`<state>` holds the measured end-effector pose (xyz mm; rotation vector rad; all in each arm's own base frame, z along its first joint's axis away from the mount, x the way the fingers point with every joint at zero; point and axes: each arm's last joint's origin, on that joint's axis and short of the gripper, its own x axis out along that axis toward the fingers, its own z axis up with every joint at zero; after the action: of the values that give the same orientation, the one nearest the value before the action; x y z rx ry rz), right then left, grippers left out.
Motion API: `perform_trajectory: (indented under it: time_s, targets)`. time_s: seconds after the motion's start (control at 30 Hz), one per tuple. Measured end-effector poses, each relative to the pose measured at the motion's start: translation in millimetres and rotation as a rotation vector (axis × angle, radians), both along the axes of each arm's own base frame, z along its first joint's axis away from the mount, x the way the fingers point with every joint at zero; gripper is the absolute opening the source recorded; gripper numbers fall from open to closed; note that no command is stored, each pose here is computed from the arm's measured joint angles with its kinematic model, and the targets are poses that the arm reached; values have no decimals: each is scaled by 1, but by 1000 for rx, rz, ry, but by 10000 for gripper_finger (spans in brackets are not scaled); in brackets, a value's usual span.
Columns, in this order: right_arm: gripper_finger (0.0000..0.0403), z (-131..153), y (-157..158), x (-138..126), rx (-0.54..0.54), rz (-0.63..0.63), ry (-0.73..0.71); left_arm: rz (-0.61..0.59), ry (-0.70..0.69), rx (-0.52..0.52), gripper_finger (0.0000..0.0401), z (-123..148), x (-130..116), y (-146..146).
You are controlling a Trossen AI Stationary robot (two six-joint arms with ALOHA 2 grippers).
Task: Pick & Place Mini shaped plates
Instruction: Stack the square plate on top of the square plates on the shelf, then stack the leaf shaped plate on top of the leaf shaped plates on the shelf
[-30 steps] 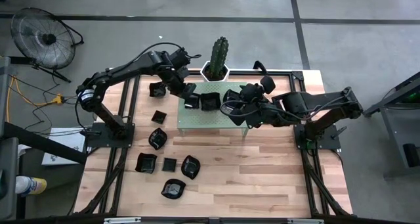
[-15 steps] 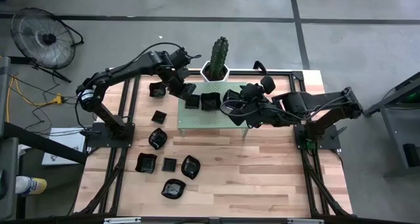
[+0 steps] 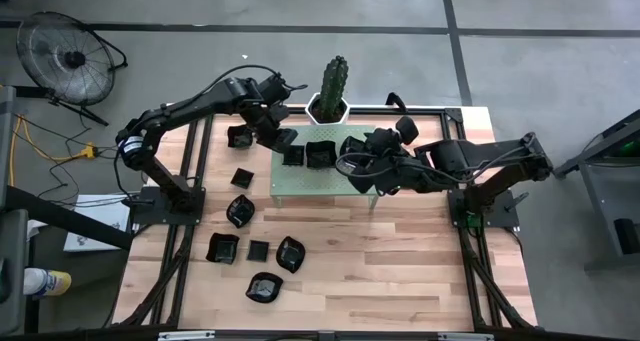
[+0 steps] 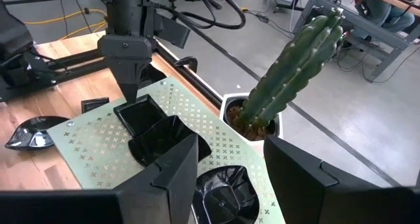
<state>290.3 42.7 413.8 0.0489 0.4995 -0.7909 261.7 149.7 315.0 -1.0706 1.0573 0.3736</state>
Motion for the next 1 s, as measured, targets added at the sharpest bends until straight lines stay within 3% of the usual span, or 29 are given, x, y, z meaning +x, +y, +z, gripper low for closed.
perform_trajectory:
  time_s: [0.27, 0.37, 0.53, 0.7, 0.87, 1.0]
  targets:
    - [170, -1, 1, 0, 41, 22, 0, -38, 43, 33, 143, -2, -4, -1]
    - [170, -1, 2, 0, 41, 26, 0, -78, 47, 93, 143, 3, -8, -3]
    - [170, -1, 6, -1, 51, 40, -4, -145, 90, 251, 143, 18, -27, -11]
    - [170, -4, 9, -2, 107, 57, 4, -217, 140, 482, 143, 43, -55, -30]
    - [169, -7, 16, -7, 174, 60, 18, -283, 131, 718, 143, 69, -77, -64]
    - [169, -11, 26, -12, 288, 51, -2, -343, 89, 848, 143, 81, -86, -94]
